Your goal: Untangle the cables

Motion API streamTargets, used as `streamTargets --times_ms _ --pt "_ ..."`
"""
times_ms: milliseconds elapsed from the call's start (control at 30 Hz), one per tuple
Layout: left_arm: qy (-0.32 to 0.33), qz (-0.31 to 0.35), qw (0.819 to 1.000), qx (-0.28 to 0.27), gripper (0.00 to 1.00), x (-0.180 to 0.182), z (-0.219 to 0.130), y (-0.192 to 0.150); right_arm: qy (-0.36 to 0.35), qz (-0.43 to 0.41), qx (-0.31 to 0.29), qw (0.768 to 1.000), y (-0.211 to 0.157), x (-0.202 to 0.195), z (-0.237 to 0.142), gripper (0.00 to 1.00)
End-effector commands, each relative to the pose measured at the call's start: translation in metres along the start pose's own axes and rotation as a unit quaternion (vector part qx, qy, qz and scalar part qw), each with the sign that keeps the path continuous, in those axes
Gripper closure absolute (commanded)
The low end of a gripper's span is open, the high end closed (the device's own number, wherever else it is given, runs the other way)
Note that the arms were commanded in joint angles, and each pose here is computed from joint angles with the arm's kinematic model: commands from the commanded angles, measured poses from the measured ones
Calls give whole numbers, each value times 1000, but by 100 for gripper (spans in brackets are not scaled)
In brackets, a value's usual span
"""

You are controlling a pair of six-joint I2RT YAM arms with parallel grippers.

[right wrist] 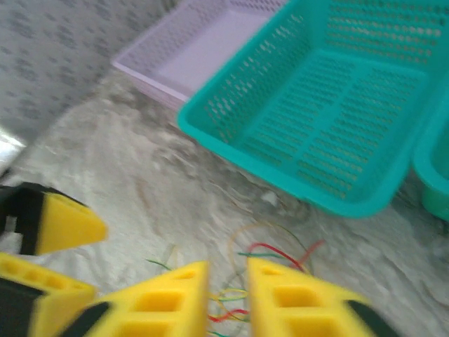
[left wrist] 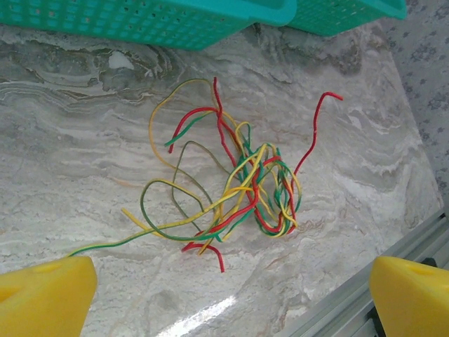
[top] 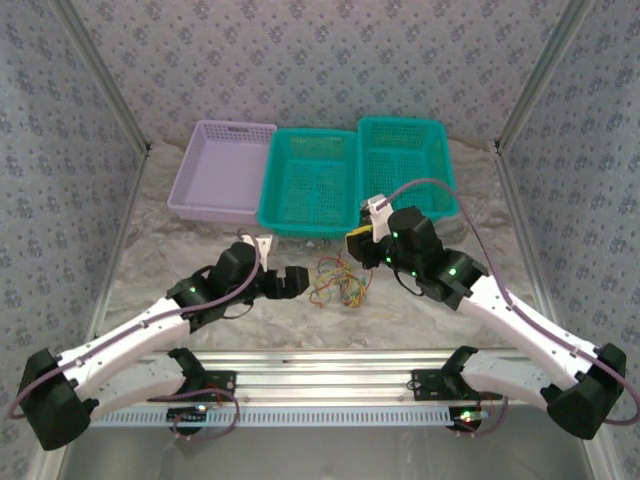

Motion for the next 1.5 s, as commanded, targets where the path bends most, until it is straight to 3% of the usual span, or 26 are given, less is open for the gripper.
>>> streamTargets --times_ms 0,67,200,600,767,933,1167,1467 --pt "11 3 999 35 0 3 9 -11 -49 40 71 995 -39 -19 13 51" --pt "23 6 999 49 0 5 13 -16 -81 59 78 992 -53 -32 16 36" --pt "29 7 998 52 0 7 14 -21 -110 96 93 985 -70 -58 25 28" --pt "37 7 999 39 0 9 9 -20 -133 109 147 974 -99 -84 83 27" --pt "40 5 998 38 0 11 7 -22 -121 108 145 976 -99 -84 96 38" --pt "39 2 999 36 0 12 7 -24 -110 123 168 972 -106 -89 111 60" --pt "40 0 999 32 0 15 5 -27 -104 125 151 975 -97 -83 103 100" --pt "35 -2 998 45 0 12 13 -30 -80 90 51 991 -40 -49 51 100"
Point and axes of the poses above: each hand's point on the last joint's axis, 136 mm out from that joint toward the fingers, its own z axis out along the fingers, its own x axis along the line the jaws close on, y = z × x, the point moved 10 cm from there along -z, back along the fingers, and after that the axes turned 1 degree about z, right-handed, at the moved point
